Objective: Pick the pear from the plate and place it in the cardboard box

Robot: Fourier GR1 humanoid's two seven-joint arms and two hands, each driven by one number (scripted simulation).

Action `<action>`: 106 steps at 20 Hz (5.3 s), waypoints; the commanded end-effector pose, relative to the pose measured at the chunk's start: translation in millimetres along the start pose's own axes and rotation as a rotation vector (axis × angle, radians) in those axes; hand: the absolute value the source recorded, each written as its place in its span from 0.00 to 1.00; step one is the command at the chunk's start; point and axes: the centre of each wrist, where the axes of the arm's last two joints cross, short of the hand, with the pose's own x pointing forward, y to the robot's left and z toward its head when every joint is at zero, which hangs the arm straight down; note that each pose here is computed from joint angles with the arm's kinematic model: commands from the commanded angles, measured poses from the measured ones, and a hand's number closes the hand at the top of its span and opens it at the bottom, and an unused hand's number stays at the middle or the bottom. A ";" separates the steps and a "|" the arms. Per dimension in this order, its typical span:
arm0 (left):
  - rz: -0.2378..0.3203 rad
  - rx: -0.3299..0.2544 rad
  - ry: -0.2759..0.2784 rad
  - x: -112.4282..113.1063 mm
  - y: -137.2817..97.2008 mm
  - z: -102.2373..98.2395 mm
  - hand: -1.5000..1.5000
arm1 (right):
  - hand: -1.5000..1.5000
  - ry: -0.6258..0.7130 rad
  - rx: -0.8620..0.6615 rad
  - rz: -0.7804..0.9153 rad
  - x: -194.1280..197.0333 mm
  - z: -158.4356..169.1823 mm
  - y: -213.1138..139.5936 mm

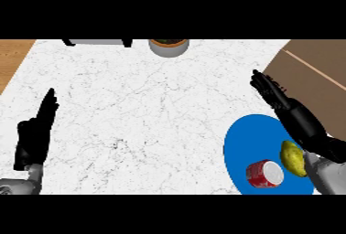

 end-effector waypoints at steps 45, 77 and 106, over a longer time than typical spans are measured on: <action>0.349 -0.207 0.025 24.4 16.1 11.2 0.50 | 0.00 0.707 0.181 -0.138 -35.5 160.3 -206.8; 0.359 -0.212 0.038 1.0 29.8 10.6 0.50 | 0.00 0.700 0.224 -0.058 -55.4 113.4 -149.5; 0.363 -0.223 0.038 13.0 35.9 18.4 0.50 | 0.00 0.785 0.318 -0.007 -92.6 126.3 -114.2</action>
